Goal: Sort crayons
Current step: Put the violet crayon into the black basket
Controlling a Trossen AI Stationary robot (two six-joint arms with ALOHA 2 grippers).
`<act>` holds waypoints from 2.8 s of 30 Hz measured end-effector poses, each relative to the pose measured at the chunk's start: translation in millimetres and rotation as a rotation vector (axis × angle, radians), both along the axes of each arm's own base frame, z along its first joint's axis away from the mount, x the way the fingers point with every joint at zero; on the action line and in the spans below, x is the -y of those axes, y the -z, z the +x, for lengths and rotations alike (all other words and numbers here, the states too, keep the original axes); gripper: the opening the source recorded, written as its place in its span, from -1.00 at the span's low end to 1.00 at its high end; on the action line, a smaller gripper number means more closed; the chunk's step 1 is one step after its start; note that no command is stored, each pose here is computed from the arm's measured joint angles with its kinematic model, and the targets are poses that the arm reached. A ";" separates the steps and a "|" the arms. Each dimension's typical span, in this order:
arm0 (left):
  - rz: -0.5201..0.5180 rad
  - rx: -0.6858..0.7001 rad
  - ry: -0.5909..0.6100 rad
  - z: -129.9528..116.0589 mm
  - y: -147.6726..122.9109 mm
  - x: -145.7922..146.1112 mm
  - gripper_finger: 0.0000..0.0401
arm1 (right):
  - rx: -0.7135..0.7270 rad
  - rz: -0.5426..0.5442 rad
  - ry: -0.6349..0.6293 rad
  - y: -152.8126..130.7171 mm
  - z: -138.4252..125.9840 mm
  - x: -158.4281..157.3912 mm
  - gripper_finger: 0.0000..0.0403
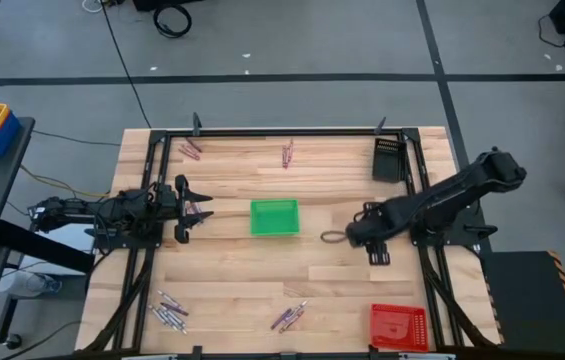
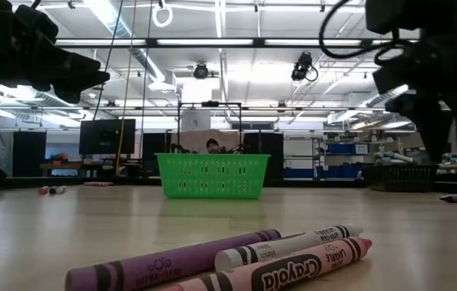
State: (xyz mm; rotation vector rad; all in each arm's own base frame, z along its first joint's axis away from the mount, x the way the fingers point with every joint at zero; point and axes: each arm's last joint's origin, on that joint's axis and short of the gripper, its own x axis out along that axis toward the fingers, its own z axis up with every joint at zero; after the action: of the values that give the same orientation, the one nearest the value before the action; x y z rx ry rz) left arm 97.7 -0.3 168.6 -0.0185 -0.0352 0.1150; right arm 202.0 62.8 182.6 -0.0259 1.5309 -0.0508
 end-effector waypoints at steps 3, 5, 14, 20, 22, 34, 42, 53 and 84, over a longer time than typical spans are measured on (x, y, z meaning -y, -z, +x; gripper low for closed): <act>0.000 0.000 0.000 0.0 0.0 0.0 0.04 | -0.054 -0.045 -0.021 13.2 0.1 -9.4 0.05; 0.000 0.000 0.000 0.0 0.0 0.0 0.04 | -0.089 -0.072 -0.037 21.6 1.5 -13.1 0.05; 0.000 0.000 -0.001 0.0 0.0 0.0 0.04 | -0.228 -0.114 -0.032 49.9 8.7 -12.1 0.04; 0.000 0.000 0.000 0.0 -0.1 0.0 0.04 | -0.242 -0.099 -0.016 51.7 10.5 -9.3 0.04; 0.000 0.000 -0.001 0.0 -0.1 0.0 0.04 | -0.236 -0.088 -0.013 50.2 9.8 -8.9 0.04; 0.000 0.000 -0.001 0.0 -0.1 0.0 0.04 | -0.246 -0.017 0.004 47.9 8.2 -10.7 0.04; 0.000 0.000 -0.001 0.0 0.0 0.0 0.04 | -0.241 -0.024 0.004 48.0 8.5 -10.6 -0.09; 0.000 0.000 -0.001 0.0 -0.1 0.0 0.04 | -0.221 -0.041 0.086 47.9 8.4 -14.0 -0.54; 0.000 0.000 -0.001 0.0 0.0 0.0 0.04 | -0.215 -0.111 -0.214 47.4 -4.2 -40.2 -0.56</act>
State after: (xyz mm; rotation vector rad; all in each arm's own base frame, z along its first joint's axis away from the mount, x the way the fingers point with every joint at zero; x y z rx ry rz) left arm 97.7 -0.3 168.6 -0.0189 -0.0352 0.1157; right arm 197.8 103.0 135.3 -0.2908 1.7307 0.0388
